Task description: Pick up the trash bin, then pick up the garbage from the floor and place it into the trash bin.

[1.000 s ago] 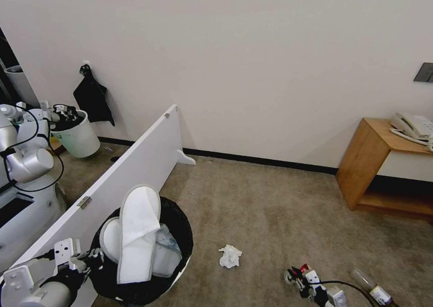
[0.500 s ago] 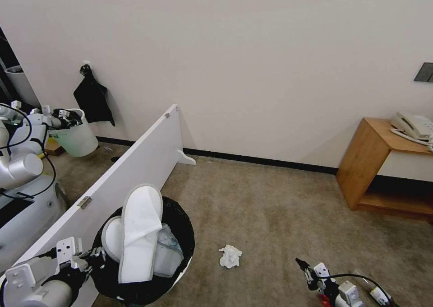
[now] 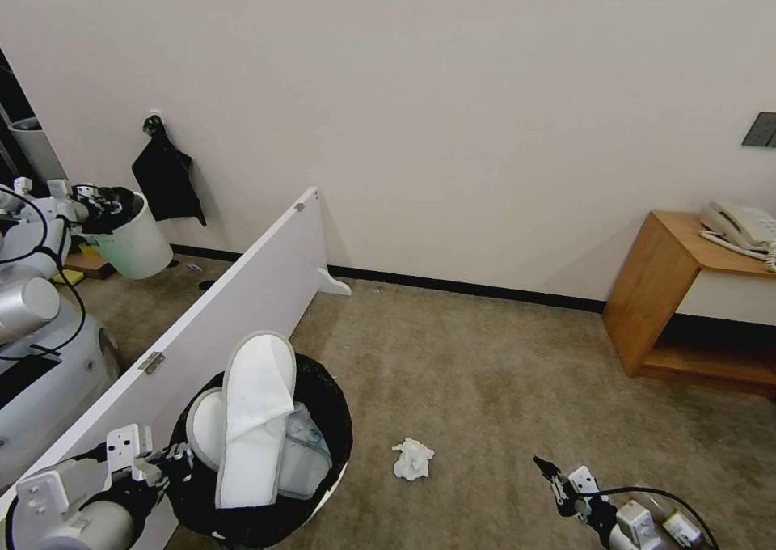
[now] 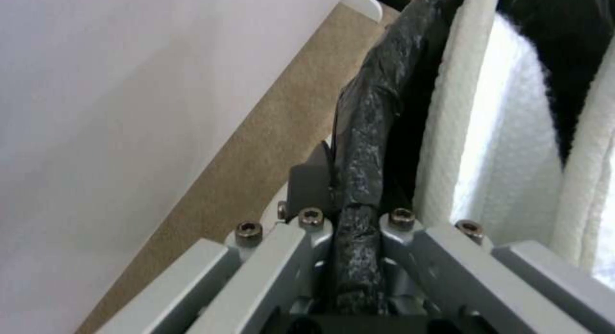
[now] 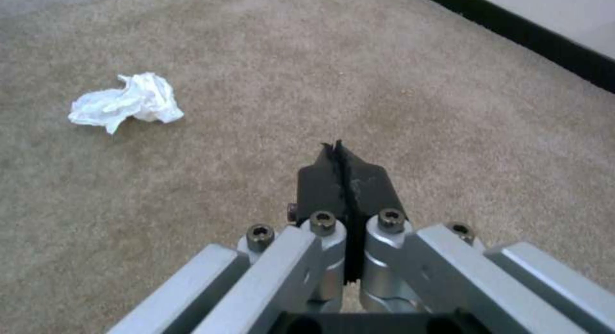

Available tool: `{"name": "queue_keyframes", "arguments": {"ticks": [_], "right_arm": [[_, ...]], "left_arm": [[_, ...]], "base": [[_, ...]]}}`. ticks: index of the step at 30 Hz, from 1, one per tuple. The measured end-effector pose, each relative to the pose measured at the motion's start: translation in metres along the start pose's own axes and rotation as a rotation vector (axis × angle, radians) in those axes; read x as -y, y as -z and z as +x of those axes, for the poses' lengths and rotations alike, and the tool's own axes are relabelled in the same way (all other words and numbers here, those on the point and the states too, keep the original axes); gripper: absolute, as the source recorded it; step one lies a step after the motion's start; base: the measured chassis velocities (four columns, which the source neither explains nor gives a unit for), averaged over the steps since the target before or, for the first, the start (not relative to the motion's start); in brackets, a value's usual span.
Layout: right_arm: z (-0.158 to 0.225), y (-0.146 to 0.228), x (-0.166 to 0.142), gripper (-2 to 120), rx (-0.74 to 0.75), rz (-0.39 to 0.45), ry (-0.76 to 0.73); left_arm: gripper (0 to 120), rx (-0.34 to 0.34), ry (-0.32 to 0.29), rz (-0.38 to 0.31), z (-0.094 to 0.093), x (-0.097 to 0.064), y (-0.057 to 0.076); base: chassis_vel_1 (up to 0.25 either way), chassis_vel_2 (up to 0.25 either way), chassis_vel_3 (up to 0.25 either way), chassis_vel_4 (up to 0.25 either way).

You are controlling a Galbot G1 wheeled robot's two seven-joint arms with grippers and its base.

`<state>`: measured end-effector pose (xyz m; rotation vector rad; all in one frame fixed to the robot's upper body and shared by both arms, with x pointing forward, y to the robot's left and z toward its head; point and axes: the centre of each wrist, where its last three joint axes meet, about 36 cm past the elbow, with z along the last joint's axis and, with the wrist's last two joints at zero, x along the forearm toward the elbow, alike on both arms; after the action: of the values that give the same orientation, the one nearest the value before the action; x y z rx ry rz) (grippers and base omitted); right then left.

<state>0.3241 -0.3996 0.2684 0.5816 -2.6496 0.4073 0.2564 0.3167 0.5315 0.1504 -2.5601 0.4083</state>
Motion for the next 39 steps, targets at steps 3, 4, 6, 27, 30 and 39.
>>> {"name": "queue_keyframes", "arguments": {"ticks": [3, 4, 6, 27, 30, 39], "right_arm": [[0.0, 0.0, 0.0, 0, 0.0, 0.0, 0.0], [0.0, 0.0, 0.0, 0, -0.001, 0.001, 0.0], [0.0, 0.0, 0.0, 0, -0.002, 0.001, 0.0], [0.045, 0.001, 0.03, 58, -0.026, 0.179, -0.003], [0.05, 0.002, 0.03, 68, -0.026, 0.185, -0.003], [0.061, -0.002, 0.024, 99, -0.022, 0.175, 0.014]], "left_arm": [[2, 0.0, 0.0, 0.0, 0.0, 0.0, 0.0], [2, 0.001, 0.0, 0.0, 0.0, 0.0, 0.0], [2, 0.001, -0.001, 0.001, 0.0, 0.0, 0.0], [2, -0.002, -0.003, -0.006, 0.0, 0.0, 0.001], [2, -0.003, -0.003, -0.006, -0.001, 0.0, 0.0], [2, -0.004, -0.006, -0.008, -0.002, -0.001, 0.001]], "base": [[0.0, 0.0, 0.0, 0.0], [0.0, 0.0, 0.0, 0.0], [0.0, 0.0, 0.0, 0.0], [0.0, 0.0, 0.0, 0.0], [0.0, 0.0, 0.0, 0.0], [0.0, 0.0, 0.0, 0.0]]}}
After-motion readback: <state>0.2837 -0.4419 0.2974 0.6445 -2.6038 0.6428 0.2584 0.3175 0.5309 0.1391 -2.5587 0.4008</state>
